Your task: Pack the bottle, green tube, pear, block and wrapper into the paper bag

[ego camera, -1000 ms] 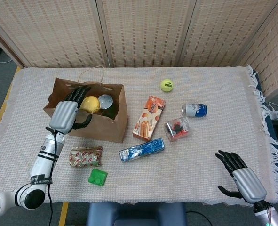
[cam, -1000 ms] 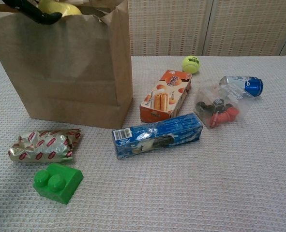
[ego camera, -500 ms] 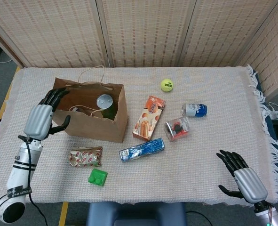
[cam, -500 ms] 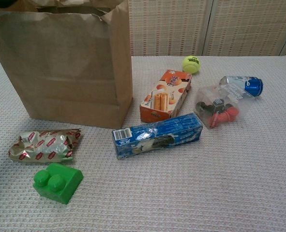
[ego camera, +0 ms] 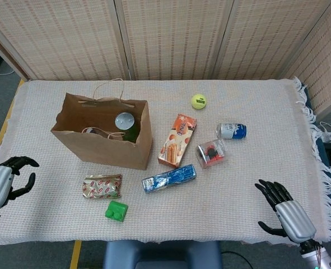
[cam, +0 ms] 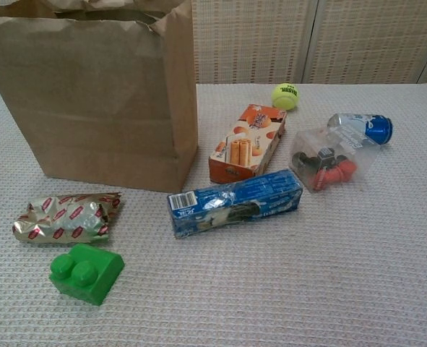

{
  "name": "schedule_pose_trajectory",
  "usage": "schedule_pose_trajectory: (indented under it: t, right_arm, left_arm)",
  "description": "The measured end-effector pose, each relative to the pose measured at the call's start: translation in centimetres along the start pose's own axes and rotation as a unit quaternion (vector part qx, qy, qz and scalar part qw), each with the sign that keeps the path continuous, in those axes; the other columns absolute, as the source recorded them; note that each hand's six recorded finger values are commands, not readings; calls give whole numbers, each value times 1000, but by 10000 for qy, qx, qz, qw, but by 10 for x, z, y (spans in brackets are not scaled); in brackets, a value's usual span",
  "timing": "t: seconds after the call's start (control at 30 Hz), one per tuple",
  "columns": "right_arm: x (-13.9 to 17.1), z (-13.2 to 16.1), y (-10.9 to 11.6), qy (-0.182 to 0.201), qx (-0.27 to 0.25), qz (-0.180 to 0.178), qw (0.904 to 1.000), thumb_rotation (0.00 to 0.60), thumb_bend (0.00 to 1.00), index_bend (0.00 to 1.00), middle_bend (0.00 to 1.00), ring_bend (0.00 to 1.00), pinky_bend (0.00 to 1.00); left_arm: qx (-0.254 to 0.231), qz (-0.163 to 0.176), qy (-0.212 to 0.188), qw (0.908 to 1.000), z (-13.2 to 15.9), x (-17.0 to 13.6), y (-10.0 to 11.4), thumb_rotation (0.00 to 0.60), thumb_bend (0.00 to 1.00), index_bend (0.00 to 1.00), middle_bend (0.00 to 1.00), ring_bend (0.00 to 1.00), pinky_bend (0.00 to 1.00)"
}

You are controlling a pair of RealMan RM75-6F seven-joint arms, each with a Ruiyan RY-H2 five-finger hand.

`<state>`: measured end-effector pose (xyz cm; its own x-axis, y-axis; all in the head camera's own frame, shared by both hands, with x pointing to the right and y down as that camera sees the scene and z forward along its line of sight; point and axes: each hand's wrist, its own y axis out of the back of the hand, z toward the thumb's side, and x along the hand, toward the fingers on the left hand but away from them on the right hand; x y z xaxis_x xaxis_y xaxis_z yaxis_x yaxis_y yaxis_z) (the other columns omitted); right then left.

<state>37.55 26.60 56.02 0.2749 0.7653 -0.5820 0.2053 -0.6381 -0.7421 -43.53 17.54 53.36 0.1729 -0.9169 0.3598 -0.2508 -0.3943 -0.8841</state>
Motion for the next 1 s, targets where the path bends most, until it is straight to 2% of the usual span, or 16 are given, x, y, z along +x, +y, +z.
schedule_pose_trajectory:
  t: [0.1,0.17,0.27,0.4,0.5,0.57,0.67,0.87,1.0]
  right_arm:
    - [-1,2,-1,14,18,6,10000,600,124,0,0,0,35]
    - [-1,2,-2,23,29,6,10000,600,124,0,0,0,35]
    - [-1,3,-2,23,45,14,10000,600,123,0,0,0,35]
    - [-2,2,-2,14,40,8,10000,600,123,0,0,0,35]
    - [-1,1,-1,9,29,-5,10000,600,124,0,0,0,35]
    - [-1,0,0,0,18,-8,10000,600,124,0,0,0,35]
    - [-1,-1,1,-13,-1,2,10000,600,123,0,0,0,35]
    - [-2,-2,0,-27,-13,53,10000,600,124,0,0,0,35]
    - [-2,-2,0,-31,-22,52,10000,600,124,0,0,0,35]
  left_arm:
    - [658,-332,-551,9958,-4,-12,-14,600,377,20,15,12,196]
    - [1103,-557,-981,9875,-4,-20,-26,600,371,0,0,0,150]
    - [1763,-915,-1801,9634,3,-35,-49,600,370,0,0,0,131]
    - [2281,-1210,-2949,9200,32,-58,-85,600,369,0,0,0,110]
    - [2471,-1300,-3527,8931,54,-69,-106,600,371,0,0,0,106]
    - [2510,-1353,-3744,8824,64,-74,-117,600,371,0,0,0,105]
    - [2461,-1405,-3909,8758,78,-78,-131,600,370,0,0,0,106]
    - [2381,-1518,-3935,8749,94,-68,-150,600,370,0,0,0,106]
    - [2444,-1580,-3920,8727,105,-50,-163,600,373,0,0,0,106]
